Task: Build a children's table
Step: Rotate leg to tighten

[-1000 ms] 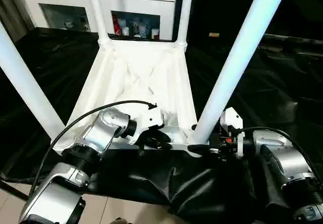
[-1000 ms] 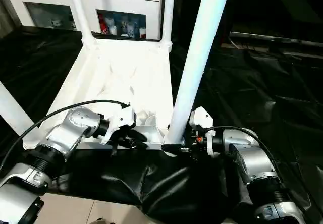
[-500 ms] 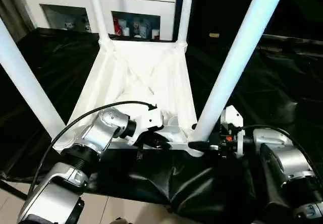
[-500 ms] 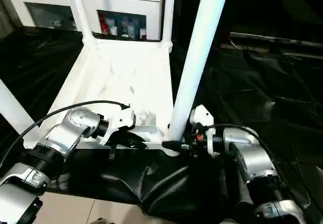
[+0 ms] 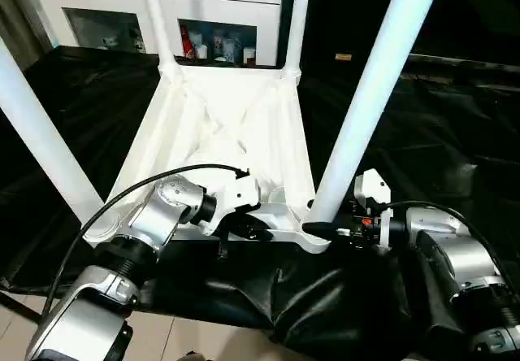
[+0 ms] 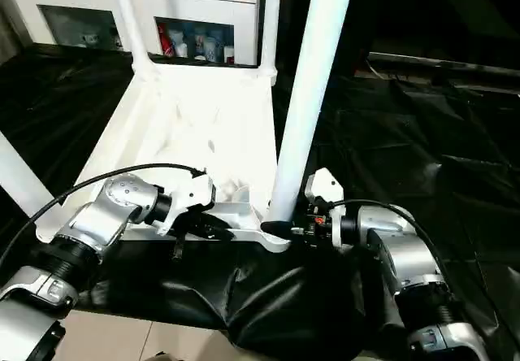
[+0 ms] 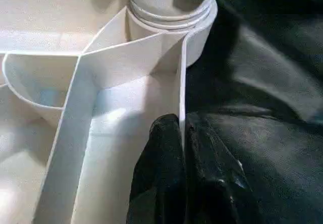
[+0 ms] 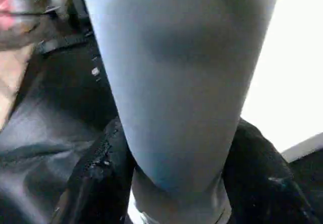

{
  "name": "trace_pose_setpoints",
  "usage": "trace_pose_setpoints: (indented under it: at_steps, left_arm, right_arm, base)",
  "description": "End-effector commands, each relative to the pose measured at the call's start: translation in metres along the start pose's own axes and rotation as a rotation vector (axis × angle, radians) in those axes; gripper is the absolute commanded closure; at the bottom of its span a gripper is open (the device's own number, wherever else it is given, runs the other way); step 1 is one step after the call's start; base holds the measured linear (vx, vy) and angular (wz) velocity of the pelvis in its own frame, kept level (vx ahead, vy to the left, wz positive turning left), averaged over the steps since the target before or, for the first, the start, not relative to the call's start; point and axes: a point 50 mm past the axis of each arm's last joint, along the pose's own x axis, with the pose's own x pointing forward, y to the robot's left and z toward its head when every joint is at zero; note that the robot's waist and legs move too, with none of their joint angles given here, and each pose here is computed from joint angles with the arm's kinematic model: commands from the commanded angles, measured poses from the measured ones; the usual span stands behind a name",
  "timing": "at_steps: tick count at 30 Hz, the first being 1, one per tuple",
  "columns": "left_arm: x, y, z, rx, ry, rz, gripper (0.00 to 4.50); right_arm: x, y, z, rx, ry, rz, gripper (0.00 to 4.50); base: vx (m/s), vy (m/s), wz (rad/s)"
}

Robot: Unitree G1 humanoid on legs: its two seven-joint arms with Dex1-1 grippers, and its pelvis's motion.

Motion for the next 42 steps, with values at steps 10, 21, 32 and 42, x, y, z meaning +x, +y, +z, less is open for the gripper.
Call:
trace_pose_setpoints:
  at_steps: [10,21,32,42]
  left_arm:
    - [0.063,0.011,0.037,-0.078,-0.136,0.261,4.5]
    - [0.044,0.003,0.023,0.001,-0.116,0.051,4.5]
    - [0.0,-0.009,0.008,0.043,-0.09,-0.208,4.5]
    - [-0.004,-0.012,0.009,0.034,-0.11,-0.222,4.5]
  right_arm:
    - [0.054,0.0,-0.028,0.194,0.025,-0.515,2.52]
    - [0.028,0.004,-0.007,0.042,-0.026,-0.224,1.67]
    - [-0.019,0.007,-0.002,-0.054,0.125,0.144,1.67]
    - [-0.011,0.009,0.001,-0.035,0.102,0.216,2.04]
  base:
    - [0.0,0.0,0.0]
    - [0.0,0.0,0.0]
    - [0.005,-0.002,0.01]
    - [0.0,0.0,0.0]
